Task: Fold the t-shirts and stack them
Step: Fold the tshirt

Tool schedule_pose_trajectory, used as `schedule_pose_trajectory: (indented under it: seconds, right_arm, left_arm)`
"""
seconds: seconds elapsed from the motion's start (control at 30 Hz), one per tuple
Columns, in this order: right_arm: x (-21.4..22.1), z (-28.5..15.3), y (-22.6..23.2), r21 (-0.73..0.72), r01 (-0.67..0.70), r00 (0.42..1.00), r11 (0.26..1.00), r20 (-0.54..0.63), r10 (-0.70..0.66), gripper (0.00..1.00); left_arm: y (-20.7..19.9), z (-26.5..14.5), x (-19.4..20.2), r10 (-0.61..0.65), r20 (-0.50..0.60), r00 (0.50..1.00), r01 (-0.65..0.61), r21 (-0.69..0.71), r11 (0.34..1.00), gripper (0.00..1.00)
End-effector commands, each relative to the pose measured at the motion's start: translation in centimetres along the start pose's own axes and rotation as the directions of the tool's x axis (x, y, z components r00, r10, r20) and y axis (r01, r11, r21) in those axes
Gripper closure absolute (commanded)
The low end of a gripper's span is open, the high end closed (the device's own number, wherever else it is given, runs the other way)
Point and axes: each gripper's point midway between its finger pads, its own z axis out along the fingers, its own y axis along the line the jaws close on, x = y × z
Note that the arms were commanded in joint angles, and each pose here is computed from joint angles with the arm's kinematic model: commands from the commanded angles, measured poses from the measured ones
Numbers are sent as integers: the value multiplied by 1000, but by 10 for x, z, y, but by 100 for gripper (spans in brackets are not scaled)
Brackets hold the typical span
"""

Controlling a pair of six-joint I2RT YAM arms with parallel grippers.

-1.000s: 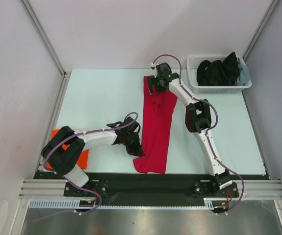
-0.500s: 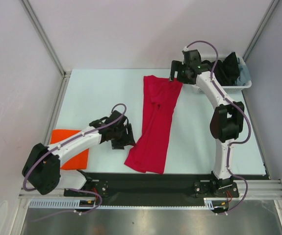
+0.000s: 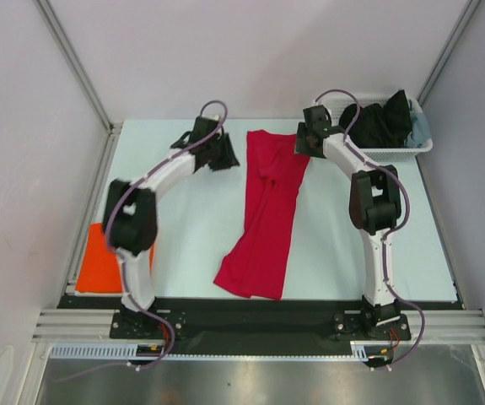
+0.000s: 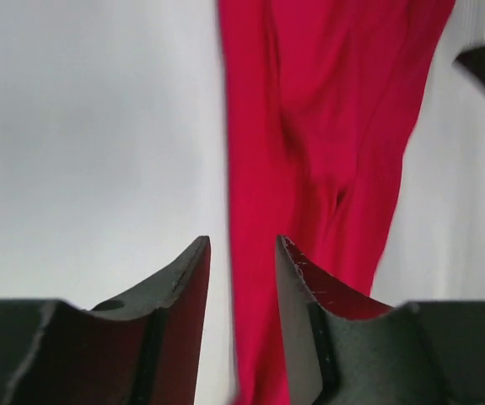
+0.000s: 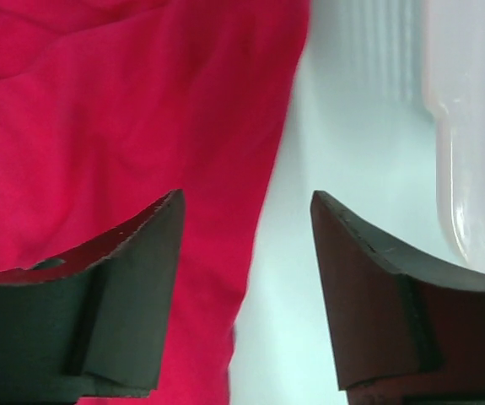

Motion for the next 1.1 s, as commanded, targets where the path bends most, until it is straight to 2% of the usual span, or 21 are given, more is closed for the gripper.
schedule_pose_trajectory:
  seconds: [0.0,0.03,0.1,0.17,0.27,0.3,0.43,0.67,0.83,0.9,1.0,1.03,1.07]
  right_arm:
    - [-21,8,-11,86,-13,996,996,84,5,33]
    - [-18,13,-13,96,-15,997,995,79,8,30]
    - [-16,19,-16,98,-27,997,995,76,20,29]
    - [-11,28,-17,96,-25,998,995,65,19,28]
    - [-7,39,-19,107,-25,998,994,57,19,28]
    - [-8,41,-21,108,-27,998,994,58,21,28]
    - [-3,54,-27,107,-53,998,993,37,49,30]
    - [3,68,-32,92,-96,995,991,27,94,31]
    - [2,80,-33,77,-101,995,992,22,100,33]
    - [3,85,-35,66,-102,995,993,18,101,35]
    - [2,91,-35,43,-94,995,995,19,94,49]
    - [1,95,-33,29,-91,996,995,25,90,64]
    - [-2,96,-33,21,-87,996,996,31,86,71]
  left_arm:
    - [-14,68,-40,108,62,992,-112,50,993,58]
    - [-31,70,-70,94,127,988,-104,82,991,57]
    - [-24,105,-72,67,122,990,-75,68,995,55]
    - [-34,115,-92,37,180,983,-54,89,995,52]
    - [-28,136,-99,-2,210,978,-13,71,997,49]
    - [-27,140,-99,-13,214,977,-2,71,997,46]
    - [-23,163,-92,-71,194,978,56,83,995,45]
    - [-20,189,-78,-187,146,972,167,138,976,48]
    - [-18,197,-87,-233,151,961,205,176,963,66]
    - [-15,199,-91,-259,160,953,227,193,955,80]
    - [-12,200,-103,-294,181,939,251,224,942,99]
    - [-8,199,-111,-304,196,932,257,232,938,100]
    - [-8,198,-114,-308,203,929,259,235,937,100]
